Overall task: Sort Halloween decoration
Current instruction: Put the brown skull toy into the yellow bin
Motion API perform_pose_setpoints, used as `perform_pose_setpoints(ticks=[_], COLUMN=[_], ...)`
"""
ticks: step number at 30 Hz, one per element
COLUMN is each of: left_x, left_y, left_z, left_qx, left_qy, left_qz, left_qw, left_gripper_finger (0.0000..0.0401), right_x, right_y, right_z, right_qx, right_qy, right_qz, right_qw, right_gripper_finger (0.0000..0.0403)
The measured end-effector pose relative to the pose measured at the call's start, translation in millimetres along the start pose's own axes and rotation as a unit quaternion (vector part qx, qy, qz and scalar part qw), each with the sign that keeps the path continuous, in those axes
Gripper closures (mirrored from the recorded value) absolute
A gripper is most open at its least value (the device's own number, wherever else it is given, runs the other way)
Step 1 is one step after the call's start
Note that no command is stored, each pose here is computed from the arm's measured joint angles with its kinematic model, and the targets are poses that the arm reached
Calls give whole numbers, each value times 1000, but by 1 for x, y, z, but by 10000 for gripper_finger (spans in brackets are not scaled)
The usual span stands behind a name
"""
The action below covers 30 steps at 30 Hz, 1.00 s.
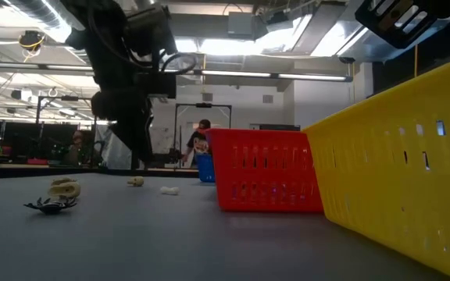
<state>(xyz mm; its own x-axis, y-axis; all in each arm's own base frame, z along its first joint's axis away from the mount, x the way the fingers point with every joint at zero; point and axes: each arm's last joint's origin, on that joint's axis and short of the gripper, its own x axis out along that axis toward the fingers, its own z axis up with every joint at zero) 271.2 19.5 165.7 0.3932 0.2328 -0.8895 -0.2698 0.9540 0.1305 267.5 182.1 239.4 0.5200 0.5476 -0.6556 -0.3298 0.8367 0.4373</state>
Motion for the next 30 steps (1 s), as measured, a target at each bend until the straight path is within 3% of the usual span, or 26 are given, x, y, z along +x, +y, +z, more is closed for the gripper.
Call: perform_pose_setpoints(ticks=[16,25,30], left_x=[6,20,23], left_y=[4,4,3], left_z=[-1,-22,-23], left_qx=[-10,-7,-10], left_qy=[17,38,18], left_qz=[-22,-17,-23], left_qw=[1000,999,1000], left_gripper_finger=[190,190,190], right_x=[0,0,0], right_y=[0,0,0], right_z=[0,0,0], right_qx=[0,0,0], right_qy=[1,1,0], right_qz=[-1,0,0], right_qw=[1000,1000,1000], right_gripper_finger=[223,223,223])
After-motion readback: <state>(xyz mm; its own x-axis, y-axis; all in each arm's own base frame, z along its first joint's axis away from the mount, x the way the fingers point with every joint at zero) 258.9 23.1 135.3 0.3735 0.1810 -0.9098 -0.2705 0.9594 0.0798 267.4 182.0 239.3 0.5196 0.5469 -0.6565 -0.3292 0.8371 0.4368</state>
